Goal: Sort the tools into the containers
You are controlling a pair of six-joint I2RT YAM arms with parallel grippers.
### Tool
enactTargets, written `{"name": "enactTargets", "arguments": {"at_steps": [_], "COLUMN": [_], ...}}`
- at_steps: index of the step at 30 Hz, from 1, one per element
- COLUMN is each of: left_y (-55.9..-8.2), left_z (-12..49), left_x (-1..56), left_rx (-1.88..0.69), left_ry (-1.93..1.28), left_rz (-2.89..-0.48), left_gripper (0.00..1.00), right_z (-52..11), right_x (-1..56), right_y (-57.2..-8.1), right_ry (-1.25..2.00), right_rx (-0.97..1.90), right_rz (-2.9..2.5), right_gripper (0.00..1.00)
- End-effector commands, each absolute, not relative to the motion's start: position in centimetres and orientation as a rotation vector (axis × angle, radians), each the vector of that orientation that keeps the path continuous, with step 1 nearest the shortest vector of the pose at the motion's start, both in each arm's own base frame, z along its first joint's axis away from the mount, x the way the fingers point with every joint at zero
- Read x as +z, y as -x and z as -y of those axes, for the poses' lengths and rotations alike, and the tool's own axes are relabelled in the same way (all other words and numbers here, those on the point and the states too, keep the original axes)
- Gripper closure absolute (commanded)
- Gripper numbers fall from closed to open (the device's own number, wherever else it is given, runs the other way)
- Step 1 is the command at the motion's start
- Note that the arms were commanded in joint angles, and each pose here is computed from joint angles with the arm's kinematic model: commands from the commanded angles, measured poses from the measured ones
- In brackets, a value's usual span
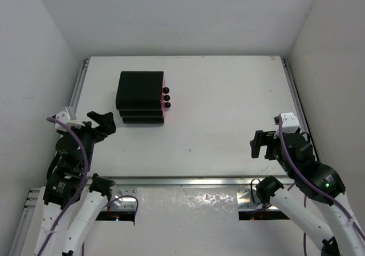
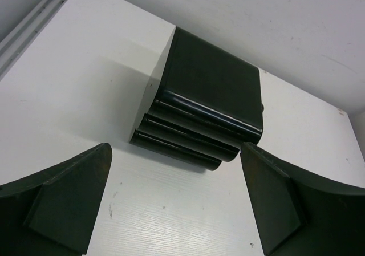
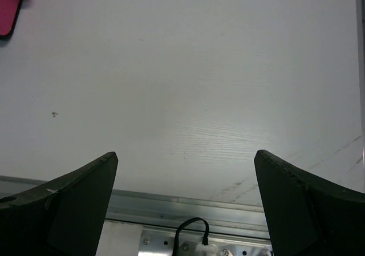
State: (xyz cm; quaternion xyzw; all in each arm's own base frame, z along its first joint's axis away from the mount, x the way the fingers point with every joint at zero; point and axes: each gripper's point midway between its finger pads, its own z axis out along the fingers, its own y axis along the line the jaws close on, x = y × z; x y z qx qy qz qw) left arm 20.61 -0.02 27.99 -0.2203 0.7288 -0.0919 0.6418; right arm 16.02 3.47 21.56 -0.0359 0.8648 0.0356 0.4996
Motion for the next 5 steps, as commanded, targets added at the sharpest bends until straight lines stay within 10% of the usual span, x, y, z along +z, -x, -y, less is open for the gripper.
{"name": "enactTargets", "arguments": {"at_steps": [1,5], "left_y": [-20.67,-20.7], "left_z": [-0.22,-0.18], "left_x": [29.35,29.31], "left_rx": [-0.22,-0.22], "left_ry": [0.513,0.508], "left_rz": [-1.611,-1.612], "left_gripper": [0.06,0.06], "right_z": [-2.62,-2.52], "right_x": [22.46,22.39], "right_y": [-15.97,-16.19], "right_ry": [0.069,0.056], "right_rx": [0.053,0.04], "right_rz": [-2.059,-2.061], "right_gripper": [0.01,0.01]}}
